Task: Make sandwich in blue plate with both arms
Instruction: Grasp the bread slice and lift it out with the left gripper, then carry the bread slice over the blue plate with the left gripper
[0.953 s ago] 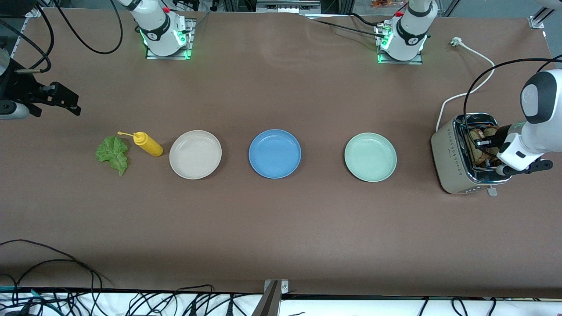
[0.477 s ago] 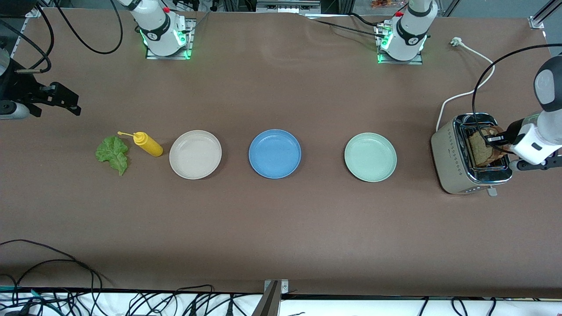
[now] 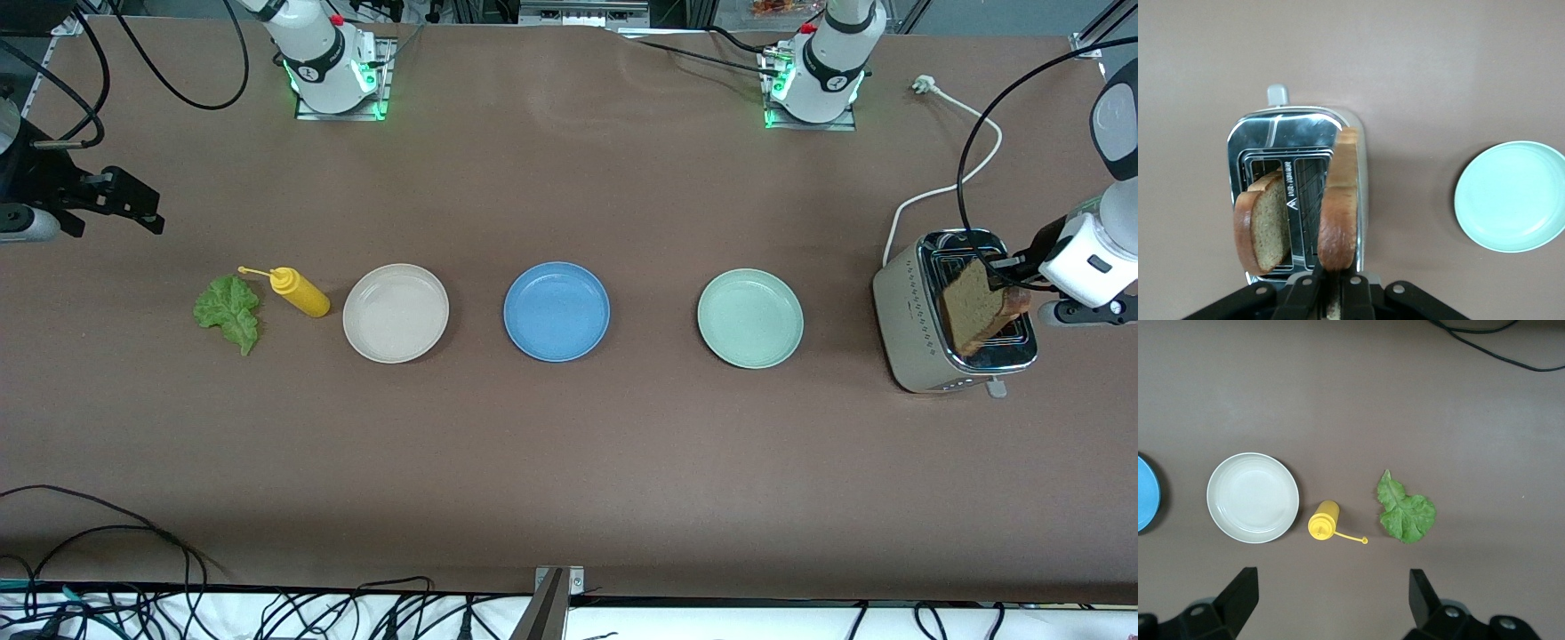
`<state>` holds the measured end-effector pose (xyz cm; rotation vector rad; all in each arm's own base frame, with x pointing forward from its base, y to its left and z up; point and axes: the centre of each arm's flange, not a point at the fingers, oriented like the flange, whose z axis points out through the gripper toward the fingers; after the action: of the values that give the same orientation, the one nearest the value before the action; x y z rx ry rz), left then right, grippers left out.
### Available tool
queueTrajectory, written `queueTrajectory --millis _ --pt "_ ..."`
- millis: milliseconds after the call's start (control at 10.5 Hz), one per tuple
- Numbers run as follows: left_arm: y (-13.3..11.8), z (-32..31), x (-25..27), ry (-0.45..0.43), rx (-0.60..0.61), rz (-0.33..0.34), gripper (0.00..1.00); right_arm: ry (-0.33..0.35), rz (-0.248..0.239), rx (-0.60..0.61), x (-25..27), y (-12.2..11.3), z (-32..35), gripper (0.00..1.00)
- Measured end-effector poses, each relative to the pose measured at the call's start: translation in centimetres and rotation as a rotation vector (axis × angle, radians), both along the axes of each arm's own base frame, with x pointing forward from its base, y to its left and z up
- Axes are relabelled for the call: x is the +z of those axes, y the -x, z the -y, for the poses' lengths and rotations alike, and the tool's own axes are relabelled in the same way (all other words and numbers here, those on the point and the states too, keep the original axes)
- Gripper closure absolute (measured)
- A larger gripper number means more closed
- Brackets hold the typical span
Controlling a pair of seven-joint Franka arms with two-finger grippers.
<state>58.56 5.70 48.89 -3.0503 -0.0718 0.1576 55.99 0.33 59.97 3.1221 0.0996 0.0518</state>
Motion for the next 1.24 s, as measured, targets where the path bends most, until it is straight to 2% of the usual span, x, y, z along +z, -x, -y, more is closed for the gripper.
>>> queueTrajectory --millis 286,572,763,1049,1239 --pt "-0.4 2.7 0.9 0.087 -0.007 0.024 0.91 0.000 0.000 0.000 0.0 0.0 0.0 0.00" --pt "-0.5 6.7 0.8 0.227 0.001 0.025 0.91 0.000 0.000 0.000 0.0 0.0 0.0 0.00" --pt "-0.5 11.4 0.3 0.312 0.017 0.001 0.91 0.000 0.000 0.000 0.0 0.0 0.0 0.00" --pt "-0.7 16.8 -1.8 0.490 0.037 -0.052 0.91 0.000 -0.003 0.000 -0.2 -0.1 0.0 0.00" --pt "-1.1 20.0 -3.2 0.570 0.042 -0.059 0.91 0.000 -0.004 0.001 -0.2 -0.1 0.0 0.00"
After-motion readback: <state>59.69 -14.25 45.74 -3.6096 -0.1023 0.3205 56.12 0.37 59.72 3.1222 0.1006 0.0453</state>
